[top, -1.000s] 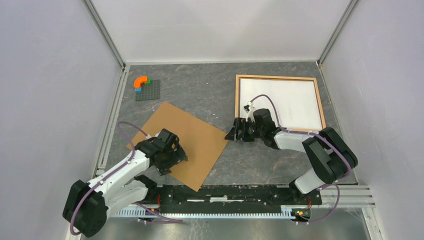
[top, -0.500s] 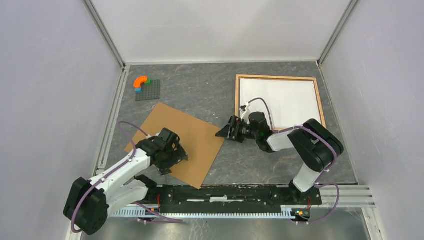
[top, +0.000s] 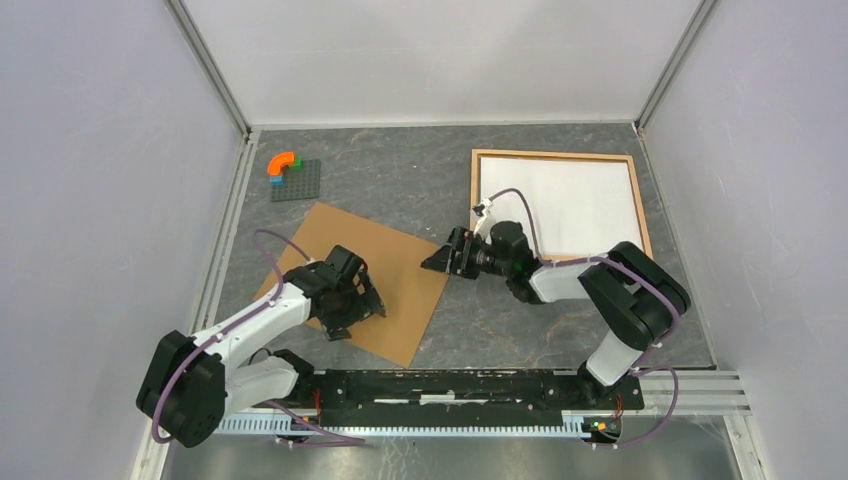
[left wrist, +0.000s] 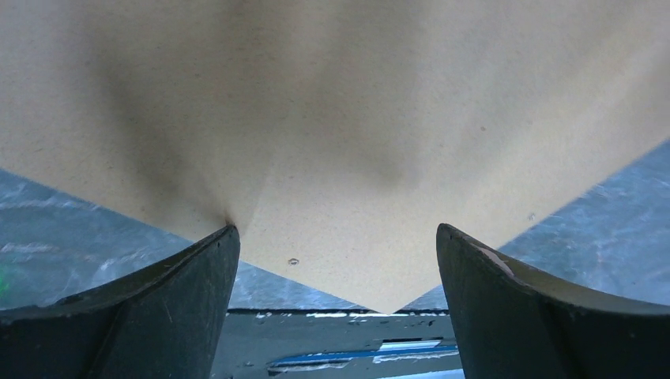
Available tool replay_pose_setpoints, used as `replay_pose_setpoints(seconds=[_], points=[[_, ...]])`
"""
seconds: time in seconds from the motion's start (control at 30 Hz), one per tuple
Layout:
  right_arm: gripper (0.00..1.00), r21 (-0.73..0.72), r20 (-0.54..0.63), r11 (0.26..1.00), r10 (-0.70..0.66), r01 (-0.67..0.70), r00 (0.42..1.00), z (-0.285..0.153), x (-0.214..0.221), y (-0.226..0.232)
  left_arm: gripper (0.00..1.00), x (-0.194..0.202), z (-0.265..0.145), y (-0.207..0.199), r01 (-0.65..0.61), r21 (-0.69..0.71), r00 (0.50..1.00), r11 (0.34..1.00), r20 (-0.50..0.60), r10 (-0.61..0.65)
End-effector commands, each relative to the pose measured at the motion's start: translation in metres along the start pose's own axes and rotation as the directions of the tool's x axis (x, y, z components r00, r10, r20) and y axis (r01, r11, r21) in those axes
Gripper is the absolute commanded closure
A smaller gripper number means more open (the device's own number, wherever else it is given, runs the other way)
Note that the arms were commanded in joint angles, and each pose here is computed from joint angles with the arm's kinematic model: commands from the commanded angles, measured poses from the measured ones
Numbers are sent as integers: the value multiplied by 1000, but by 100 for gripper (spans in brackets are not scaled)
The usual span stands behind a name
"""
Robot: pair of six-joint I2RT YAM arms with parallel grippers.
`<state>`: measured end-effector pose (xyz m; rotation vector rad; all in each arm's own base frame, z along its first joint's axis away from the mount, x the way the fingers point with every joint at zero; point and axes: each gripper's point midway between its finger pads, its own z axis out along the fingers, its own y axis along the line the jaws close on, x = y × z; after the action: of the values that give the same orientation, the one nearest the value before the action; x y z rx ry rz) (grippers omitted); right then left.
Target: Put the photo into the frame
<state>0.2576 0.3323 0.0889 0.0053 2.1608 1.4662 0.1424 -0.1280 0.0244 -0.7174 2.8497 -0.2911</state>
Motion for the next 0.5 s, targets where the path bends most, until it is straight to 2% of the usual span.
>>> replay_pose_setpoints(seconds=[0.0,0.07,0.17,0.33,0.47], points=[[9,196,-145,899,-369,392,918,-2,-23,-27,0,-25,-15,-49,-121,182,989,976,103,103],[6,239,-275,793,-498,561,822,-2,-36,-41,0,-26,-19,-43,-71,166,992,984,113,52],[6,272,-399,686,-558,675,728,1,-55,-51,0,-26,-19,-14,59,45,989,997,132,-65],[6,172,-421,716,-568,677,707,27,-55,-42,0,-6,-23,26,189,-145,981,971,81,-179],[6,161,-438,726,-554,669,708,46,-57,-50,0,4,-22,31,213,-171,977,962,46,-208]])
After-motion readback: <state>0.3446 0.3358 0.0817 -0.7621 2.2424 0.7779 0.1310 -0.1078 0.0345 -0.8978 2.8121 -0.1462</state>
